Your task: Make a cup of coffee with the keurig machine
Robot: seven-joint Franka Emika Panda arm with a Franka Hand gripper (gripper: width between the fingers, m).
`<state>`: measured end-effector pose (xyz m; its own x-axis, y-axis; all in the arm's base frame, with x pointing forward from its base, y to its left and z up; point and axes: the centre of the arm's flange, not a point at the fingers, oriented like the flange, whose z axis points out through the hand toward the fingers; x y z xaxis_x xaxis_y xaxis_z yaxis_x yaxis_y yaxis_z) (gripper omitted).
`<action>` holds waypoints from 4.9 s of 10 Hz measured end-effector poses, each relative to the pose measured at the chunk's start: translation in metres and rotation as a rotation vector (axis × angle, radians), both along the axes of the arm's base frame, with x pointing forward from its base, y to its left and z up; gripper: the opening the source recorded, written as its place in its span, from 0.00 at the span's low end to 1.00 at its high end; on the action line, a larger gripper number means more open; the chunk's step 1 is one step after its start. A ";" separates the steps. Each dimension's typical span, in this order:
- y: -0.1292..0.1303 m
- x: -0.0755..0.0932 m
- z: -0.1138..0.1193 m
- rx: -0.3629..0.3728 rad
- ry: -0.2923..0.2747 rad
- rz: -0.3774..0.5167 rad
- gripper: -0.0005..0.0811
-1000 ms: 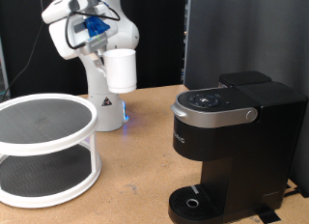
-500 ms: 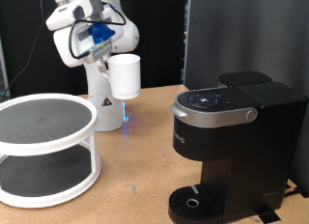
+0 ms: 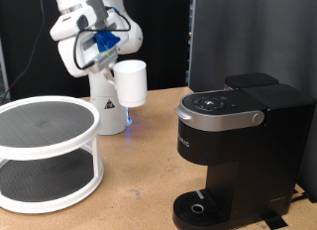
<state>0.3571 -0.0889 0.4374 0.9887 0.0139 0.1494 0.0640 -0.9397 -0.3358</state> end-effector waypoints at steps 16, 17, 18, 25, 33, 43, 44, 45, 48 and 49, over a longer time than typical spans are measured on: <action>0.018 0.015 -0.161 -0.109 0.003 -0.046 0.09; 0.017 0.015 -0.168 -0.107 0.006 -0.044 0.09; 0.015 0.015 -0.173 -0.105 0.005 -0.043 0.09; 0.011 0.015 -0.201 -0.117 0.010 -0.051 0.09; 0.041 0.027 -0.205 -0.069 -0.022 -0.030 0.09; 0.084 0.072 -0.207 -0.060 -0.051 -0.019 0.09; 0.088 0.077 -0.207 -0.057 -0.054 -0.020 0.09; 0.092 0.082 -0.207 -0.053 -0.057 -0.022 0.09; 0.101 0.094 -0.206 -0.041 -0.062 -0.036 0.09; 0.103 0.097 -0.206 -0.037 -0.062 -0.038 0.09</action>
<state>0.4536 0.0142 0.2312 0.9774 -0.0172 0.2108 0.0472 -0.9537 -0.2969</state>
